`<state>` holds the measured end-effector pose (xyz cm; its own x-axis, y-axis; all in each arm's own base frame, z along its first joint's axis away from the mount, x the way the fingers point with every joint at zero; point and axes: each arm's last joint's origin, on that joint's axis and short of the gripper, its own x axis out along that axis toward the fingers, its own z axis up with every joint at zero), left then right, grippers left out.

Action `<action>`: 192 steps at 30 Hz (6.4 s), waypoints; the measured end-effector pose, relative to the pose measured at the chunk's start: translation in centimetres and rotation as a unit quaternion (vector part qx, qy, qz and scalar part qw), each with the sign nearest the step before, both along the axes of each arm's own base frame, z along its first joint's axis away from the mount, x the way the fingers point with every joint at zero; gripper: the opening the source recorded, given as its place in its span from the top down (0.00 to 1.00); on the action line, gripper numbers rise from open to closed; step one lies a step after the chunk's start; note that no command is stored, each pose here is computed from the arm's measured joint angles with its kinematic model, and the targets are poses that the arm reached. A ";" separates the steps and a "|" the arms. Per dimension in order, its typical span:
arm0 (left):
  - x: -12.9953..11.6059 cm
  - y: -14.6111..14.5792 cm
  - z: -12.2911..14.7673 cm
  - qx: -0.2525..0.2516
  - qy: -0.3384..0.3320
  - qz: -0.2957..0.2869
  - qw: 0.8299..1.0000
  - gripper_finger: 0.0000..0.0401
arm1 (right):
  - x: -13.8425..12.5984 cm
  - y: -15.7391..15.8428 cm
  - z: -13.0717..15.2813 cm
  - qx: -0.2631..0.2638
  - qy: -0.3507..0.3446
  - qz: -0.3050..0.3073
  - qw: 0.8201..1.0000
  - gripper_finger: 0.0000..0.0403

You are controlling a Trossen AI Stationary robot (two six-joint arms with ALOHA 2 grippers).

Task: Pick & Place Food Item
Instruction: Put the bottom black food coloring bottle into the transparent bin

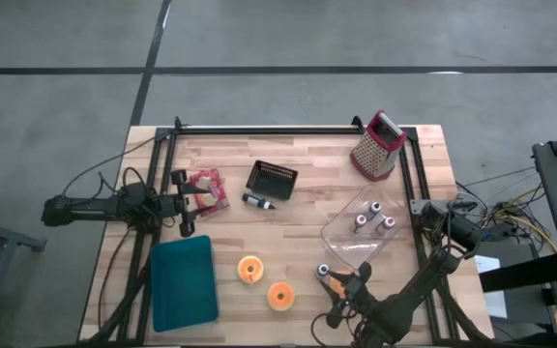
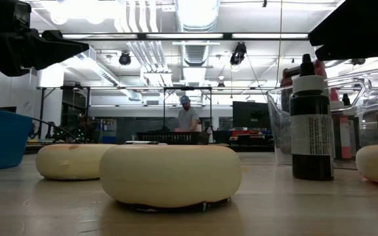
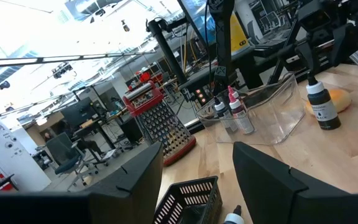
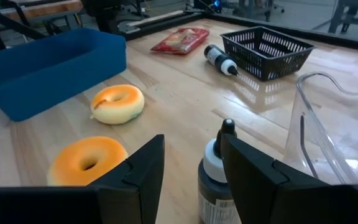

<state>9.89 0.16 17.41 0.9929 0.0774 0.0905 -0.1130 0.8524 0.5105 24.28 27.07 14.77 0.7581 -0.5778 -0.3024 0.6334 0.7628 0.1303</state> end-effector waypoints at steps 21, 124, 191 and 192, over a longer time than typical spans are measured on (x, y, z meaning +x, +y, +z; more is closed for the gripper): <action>0.0 0.0 0.0 0.000 0.000 0.000 1.000 0.50 | 0.9 -0.5 0.0 -0.020 0.008 -0.003 1.000 0.65; 0.0 0.0 0.0 0.000 0.000 0.000 1.000 0.50 | 1.4 -2.5 0.1 -0.005 0.089 -0.042 0.995 0.89; 0.0 0.0 0.0 0.000 0.000 0.000 1.000 0.50 | -5.6 -10.3 9.3 -0.012 0.066 -0.118 0.991 0.89; 0.0 0.0 0.0 0.000 0.000 0.000 1.000 0.50 | -5.8 -10.5 8.8 -0.011 0.064 -0.121 0.990 0.89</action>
<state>9.89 0.16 17.43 0.9928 0.0774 0.0909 -0.1132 0.8524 0.5104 18.52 16.59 23.55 0.5523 -0.7456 -0.3729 0.8087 0.5877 0.0227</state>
